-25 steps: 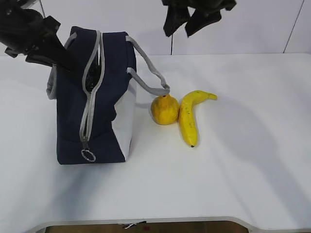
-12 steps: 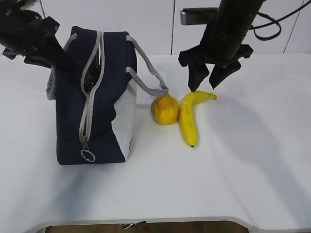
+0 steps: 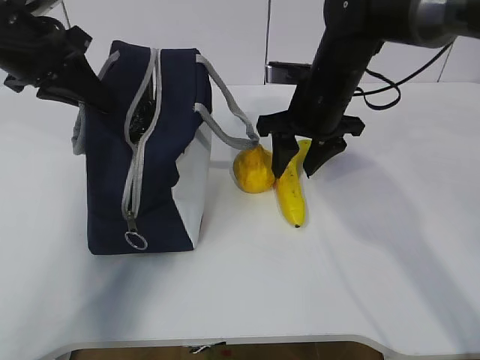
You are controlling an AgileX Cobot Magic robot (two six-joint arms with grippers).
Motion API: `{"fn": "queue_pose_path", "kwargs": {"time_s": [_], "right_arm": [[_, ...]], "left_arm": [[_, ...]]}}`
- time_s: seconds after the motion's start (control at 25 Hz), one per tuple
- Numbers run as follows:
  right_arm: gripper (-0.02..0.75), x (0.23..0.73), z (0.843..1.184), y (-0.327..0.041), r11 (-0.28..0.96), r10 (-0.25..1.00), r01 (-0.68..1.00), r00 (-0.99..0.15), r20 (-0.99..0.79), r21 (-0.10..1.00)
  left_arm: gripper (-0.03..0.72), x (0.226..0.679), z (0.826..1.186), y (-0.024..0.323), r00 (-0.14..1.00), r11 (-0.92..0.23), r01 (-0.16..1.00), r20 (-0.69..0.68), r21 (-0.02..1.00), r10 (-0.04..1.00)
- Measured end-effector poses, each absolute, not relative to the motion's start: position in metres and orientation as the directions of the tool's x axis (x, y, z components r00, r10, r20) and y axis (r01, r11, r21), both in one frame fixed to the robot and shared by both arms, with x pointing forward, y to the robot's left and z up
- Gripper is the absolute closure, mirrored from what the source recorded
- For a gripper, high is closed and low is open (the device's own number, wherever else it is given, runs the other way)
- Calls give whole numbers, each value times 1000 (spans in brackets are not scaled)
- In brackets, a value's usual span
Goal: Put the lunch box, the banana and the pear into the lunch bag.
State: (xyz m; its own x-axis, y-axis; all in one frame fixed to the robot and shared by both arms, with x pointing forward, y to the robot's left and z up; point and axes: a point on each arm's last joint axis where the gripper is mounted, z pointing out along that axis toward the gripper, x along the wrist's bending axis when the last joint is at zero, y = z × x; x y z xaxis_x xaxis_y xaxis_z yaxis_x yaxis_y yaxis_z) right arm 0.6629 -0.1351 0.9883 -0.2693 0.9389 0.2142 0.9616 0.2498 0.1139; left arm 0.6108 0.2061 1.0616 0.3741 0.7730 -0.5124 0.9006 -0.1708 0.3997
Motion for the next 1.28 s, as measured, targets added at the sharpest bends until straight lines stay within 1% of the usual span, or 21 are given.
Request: {"fn": "queue_pose_path", "kwargs": {"time_s": [0.2, 0.48, 0.76, 1.08, 1.2, 1.28], "right_arm": [[268, 667, 969, -134, 235, 946, 969, -246, 213, 73], [269, 668, 960, -133, 220, 950, 974, -227, 215, 55], [270, 671, 942, -132, 210, 955, 977, -209, 212, 18], [272, 671, 940, -132, 204, 956, 979, -202, 213, 12], [296, 671, 936, -132, 204, 956, 979, -201, 212, 7], [332, 671, 932, -132, 204, 957, 979, -199, 211, -2]], "left_arm": [[676, 611, 1062, 206, 374, -172, 901, -513, 399, 773], [676, 611, 1062, 206, 374, -172, 901, -512, 398, 773], [676, 611, 1062, 206, 374, -172, 901, -512, 398, 773], [676, 611, 1062, 206, 374, -173, 901, -511, 398, 774], [676, 611, 1062, 206, 373, -171, 902, -512, 397, 774], [676, 611, 1062, 206, 373, -171, 902, -512, 397, 774]]}}
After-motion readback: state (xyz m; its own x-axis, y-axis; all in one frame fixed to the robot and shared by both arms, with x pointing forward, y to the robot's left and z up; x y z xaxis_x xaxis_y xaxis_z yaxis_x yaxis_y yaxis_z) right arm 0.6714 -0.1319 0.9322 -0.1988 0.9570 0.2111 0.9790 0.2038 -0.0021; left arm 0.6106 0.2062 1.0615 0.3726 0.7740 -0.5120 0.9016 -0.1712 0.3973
